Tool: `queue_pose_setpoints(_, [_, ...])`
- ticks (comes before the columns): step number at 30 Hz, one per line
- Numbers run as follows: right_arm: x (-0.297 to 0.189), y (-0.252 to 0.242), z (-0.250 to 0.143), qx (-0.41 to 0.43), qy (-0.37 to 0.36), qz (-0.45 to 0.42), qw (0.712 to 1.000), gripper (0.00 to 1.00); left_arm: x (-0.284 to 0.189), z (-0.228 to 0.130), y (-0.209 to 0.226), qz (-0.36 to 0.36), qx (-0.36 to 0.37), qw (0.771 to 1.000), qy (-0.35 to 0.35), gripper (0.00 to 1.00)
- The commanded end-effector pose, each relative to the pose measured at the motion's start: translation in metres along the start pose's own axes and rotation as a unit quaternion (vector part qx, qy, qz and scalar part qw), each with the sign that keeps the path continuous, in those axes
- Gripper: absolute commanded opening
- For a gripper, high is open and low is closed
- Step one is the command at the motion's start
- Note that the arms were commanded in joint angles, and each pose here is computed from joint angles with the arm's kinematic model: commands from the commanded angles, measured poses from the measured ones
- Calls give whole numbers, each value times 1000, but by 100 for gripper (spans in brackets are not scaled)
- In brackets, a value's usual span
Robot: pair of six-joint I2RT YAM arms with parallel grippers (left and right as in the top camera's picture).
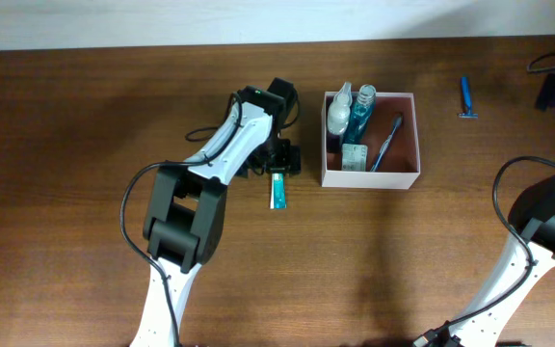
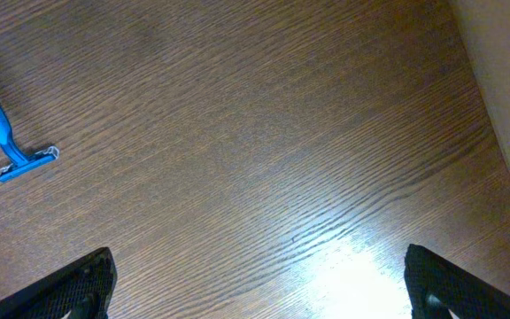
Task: Pack container
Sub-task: 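Lower the left gripper and close it on the toothpaste tube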
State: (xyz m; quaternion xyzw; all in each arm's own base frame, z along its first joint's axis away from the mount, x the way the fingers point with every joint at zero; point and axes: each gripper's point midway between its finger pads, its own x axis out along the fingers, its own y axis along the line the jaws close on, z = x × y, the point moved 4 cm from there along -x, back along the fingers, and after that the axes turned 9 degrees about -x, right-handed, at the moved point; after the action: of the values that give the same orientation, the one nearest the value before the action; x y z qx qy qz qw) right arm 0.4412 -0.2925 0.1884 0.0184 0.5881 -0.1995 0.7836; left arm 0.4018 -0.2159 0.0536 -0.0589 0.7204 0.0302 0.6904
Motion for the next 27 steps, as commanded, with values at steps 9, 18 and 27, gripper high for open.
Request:
queue_pose_setpoints(9, [-2,0,2,5,-3,-6,1000,99,9,-1,-1,4,8,1000,5,99])
queue_pose_setpoints(18, [-2,0,2,5,-3,-6,1000,99,21,-3,0,12,8,1000,17,99])
queue_pose_setpoints(27, [-2,0,2,5,-3,-6,1000,99,22,-2,0,12,8,1000,17,83])
